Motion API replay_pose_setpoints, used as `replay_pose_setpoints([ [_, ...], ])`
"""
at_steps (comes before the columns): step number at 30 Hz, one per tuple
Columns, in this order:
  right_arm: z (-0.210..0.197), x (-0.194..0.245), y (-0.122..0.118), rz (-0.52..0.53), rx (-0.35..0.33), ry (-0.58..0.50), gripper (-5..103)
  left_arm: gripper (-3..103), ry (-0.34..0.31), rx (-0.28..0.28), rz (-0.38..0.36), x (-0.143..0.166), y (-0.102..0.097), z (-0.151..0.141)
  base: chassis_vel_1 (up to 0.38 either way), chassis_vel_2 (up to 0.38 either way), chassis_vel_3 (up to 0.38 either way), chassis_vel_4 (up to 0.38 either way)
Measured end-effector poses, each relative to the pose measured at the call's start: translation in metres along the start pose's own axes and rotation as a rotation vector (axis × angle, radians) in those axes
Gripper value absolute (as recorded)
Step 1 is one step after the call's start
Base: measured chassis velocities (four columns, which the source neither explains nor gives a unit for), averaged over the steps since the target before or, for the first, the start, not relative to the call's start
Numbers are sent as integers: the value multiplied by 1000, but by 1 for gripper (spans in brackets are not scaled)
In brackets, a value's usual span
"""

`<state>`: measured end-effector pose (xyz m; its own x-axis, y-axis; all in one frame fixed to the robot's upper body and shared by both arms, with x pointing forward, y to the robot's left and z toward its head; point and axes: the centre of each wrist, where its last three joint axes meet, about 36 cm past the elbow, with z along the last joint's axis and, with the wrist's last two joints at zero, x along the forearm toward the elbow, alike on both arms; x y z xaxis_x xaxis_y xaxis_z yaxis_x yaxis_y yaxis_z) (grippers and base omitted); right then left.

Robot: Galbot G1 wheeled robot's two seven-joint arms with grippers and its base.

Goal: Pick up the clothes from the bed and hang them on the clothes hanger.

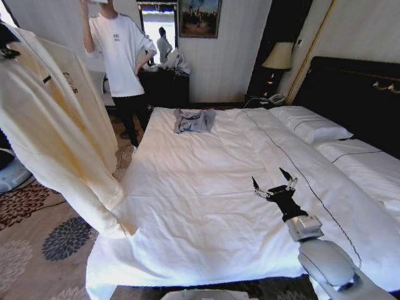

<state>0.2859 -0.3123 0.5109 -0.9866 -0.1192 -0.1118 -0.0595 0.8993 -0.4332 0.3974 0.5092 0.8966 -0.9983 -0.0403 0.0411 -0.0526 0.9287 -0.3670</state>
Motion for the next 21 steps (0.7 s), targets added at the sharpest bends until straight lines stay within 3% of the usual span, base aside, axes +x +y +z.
replay_pose_setpoints([
  [11,-3,2,0,2,-4,-2,100,17,31,-3,-24,-9,11,6,0,0,0,0],
  [19,-3,3,2,0,-12,3,100,17,-13,-4,-11,-10,19,2,0,0,0,0],
  [21,-4,4,2,0,-13,2,100,17,4,-43,17,-11,12,7,0,0,0,0],
])
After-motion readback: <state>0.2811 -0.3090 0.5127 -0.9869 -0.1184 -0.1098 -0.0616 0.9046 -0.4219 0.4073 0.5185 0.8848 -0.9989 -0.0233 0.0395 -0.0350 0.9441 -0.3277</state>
